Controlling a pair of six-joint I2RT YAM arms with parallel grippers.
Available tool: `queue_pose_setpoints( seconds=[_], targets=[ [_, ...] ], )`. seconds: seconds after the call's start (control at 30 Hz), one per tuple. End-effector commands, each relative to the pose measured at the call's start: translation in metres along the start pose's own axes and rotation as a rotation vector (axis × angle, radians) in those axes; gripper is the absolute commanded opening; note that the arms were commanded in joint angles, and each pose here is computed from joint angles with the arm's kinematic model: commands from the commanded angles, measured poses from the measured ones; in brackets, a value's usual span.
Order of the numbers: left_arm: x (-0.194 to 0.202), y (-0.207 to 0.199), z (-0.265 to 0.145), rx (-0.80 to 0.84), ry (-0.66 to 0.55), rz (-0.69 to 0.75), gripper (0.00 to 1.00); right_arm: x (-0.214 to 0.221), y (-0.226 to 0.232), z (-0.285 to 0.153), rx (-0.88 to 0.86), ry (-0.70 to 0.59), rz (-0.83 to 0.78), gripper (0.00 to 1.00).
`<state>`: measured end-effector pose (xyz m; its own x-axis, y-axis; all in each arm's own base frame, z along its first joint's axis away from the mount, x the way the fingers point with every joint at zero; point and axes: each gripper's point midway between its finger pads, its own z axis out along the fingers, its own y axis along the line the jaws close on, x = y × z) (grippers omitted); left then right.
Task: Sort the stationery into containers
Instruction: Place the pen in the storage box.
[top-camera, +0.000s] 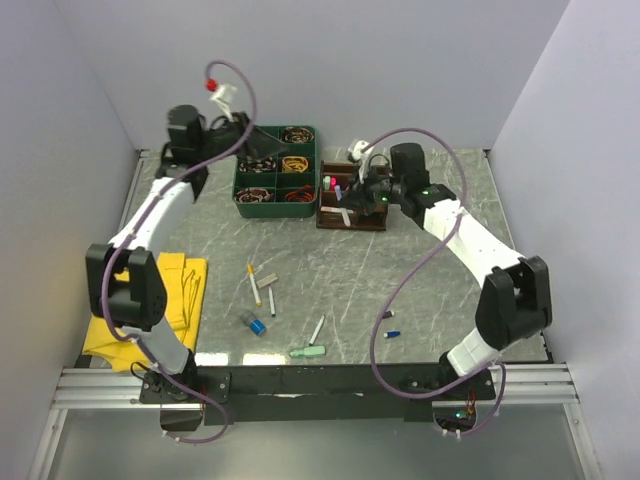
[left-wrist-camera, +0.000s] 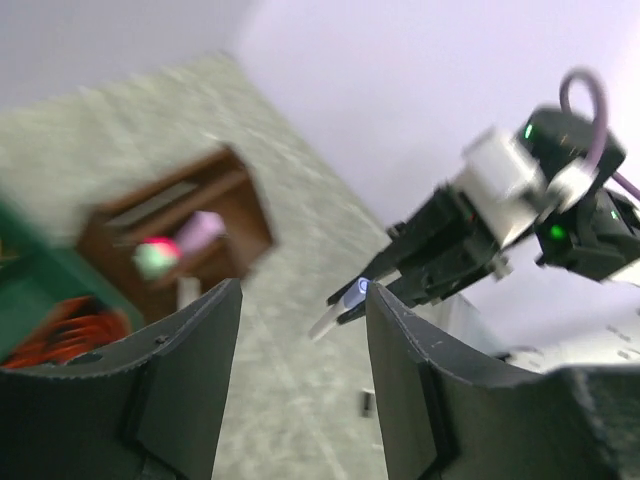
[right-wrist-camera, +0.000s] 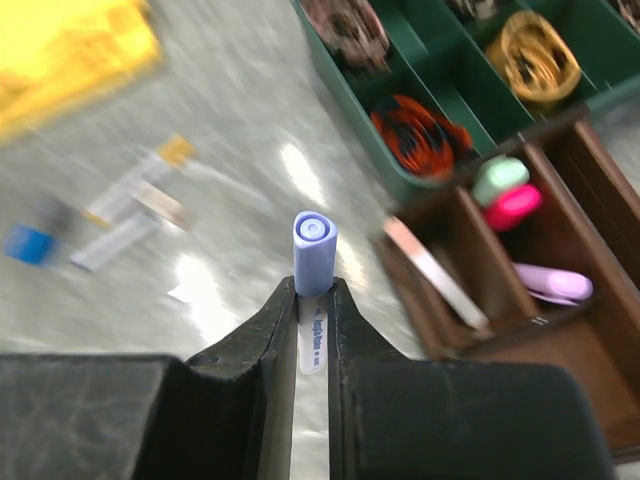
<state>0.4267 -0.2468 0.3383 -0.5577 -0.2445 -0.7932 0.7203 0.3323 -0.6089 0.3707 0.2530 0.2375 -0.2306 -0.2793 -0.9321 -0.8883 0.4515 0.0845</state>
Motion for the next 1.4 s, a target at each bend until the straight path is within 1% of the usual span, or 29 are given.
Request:
queue_pose_setpoints(
  seconds=[0.0,0.17,0.33,0.53,0.73,0.77,0.83,0.93,0.97,1.07,1.37],
  targets=[
    [-0.03,-0.01,-0.041,-0.07,-0.063,0.146,0.57,0.007,-0.032,0.012,0.091,0.068,-0.316,0.0],
    [-0.018,-0.01,-0.054,-0.084,-0.059,0.116,0.57,0.009,-0.048,0.031,0.122,0.086,-0.482,0.0],
    [-0.008,-0.007,-0.056,-0.09,-0.047,0.092,0.58,0.017,-0.061,0.052,0.117,0.111,-0.563,0.0],
    [-0.007,0.0,-0.058,-0.102,-0.046,0.079,0.57,0.027,-0.075,0.07,0.121,0.136,-0.628,0.0],
    [-0.008,0.01,-0.06,-0.124,-0.038,0.084,0.58,0.041,-0.087,0.08,0.132,0.171,-0.64,0.0],
    [-0.007,0.012,-0.061,-0.128,-0.036,0.081,0.58,0.043,-0.087,0.08,0.131,0.176,-0.644,0.03],
    [-0.005,0.014,-0.062,-0.134,-0.032,0.079,0.58,0.049,-0.087,0.082,0.125,0.188,-0.646,0.06],
    [-0.004,0.016,-0.064,-0.14,-0.028,0.074,0.58,0.054,-0.087,0.084,0.122,0.206,-0.634,0.13],
    [-0.003,0.016,-0.064,-0.138,-0.026,0.079,0.58,0.054,-0.087,0.085,0.123,0.208,-0.637,0.17],
    [-0.003,0.017,-0.065,-0.142,-0.027,0.074,0.58,0.056,-0.086,0.082,0.13,0.214,-0.628,0.23],
    [0.001,0.015,-0.069,-0.138,-0.028,0.067,0.58,0.064,-0.083,0.08,0.132,0.243,-0.584,0.33]
  ],
)
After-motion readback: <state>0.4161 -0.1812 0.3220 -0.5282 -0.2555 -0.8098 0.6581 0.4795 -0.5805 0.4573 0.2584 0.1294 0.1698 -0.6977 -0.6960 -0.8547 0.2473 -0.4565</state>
